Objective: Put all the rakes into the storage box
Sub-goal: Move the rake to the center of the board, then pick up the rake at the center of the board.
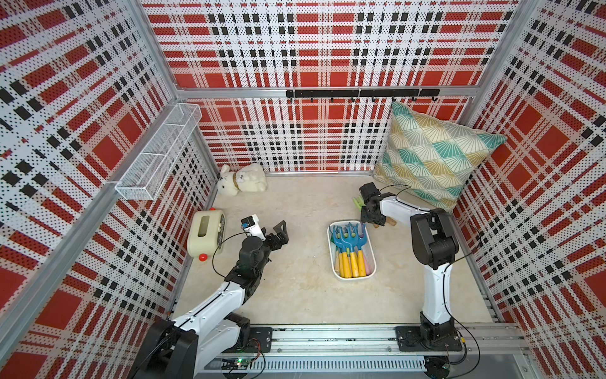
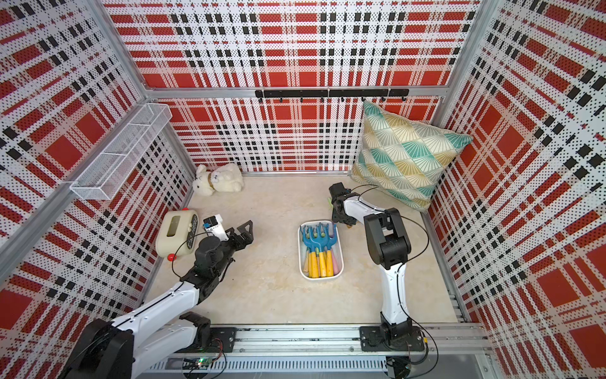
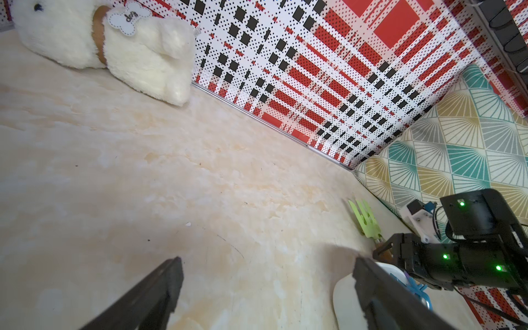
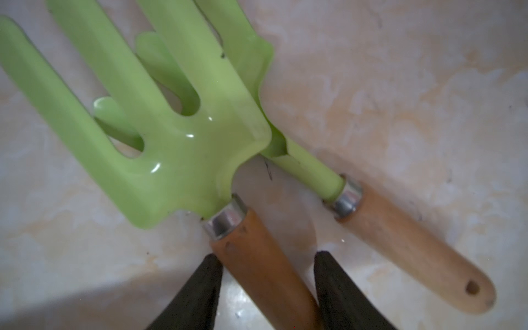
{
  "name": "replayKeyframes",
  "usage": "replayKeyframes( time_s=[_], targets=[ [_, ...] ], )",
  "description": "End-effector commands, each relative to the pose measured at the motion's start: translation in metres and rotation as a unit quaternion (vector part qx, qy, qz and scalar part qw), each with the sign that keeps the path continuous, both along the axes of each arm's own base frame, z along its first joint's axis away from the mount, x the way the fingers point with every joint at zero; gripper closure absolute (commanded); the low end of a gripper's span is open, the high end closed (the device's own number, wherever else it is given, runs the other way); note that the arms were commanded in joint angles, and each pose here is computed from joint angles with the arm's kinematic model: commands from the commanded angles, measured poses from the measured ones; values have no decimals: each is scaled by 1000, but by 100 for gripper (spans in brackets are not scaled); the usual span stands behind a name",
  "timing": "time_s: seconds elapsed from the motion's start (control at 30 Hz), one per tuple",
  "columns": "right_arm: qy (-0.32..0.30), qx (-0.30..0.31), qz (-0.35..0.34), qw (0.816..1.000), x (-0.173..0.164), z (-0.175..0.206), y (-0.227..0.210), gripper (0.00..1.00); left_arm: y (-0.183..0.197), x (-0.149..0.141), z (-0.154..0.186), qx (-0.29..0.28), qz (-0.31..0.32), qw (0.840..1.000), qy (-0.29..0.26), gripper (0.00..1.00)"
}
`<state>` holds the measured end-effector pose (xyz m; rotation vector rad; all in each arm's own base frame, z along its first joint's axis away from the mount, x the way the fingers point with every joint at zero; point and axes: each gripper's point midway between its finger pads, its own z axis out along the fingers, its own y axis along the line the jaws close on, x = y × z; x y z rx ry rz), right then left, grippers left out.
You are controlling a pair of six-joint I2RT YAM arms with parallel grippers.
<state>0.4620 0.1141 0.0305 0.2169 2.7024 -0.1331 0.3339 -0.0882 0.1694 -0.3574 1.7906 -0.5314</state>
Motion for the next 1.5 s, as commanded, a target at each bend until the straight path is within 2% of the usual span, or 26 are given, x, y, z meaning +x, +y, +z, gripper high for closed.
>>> replayKeyframes(
  time_s=[0.0,0.17,0.5,0.7,0.9,1.03,1.23,1.47],
  targets=[
    [-49,20,45,998,4,42,10,38,2,-1,-1,1,3,1000,-2,1],
    [-59,23,81,995,2,60,8,37,1,1,-5,7,2,1000,5,1],
    [-4,24,131,991,-8,19,10,40,-28,13,-26,16,-51,998,45,0],
    [35,-1,131,991,-4,-14,3,45,-36,15,-29,26,-60,997,49,0],
    [40,33,149,987,-7,-23,16,57,-36,16,-31,31,-59,997,51,0],
    [7,56,153,987,-4,0,24,76,-36,15,-28,32,-57,997,47,0],
    [-71,110,163,978,-4,64,38,100,-33,11,-21,32,-49,998,36,0],
    [-128,176,162,963,-25,127,49,100,-31,4,-6,24,-46,999,13,0]
  ],
)
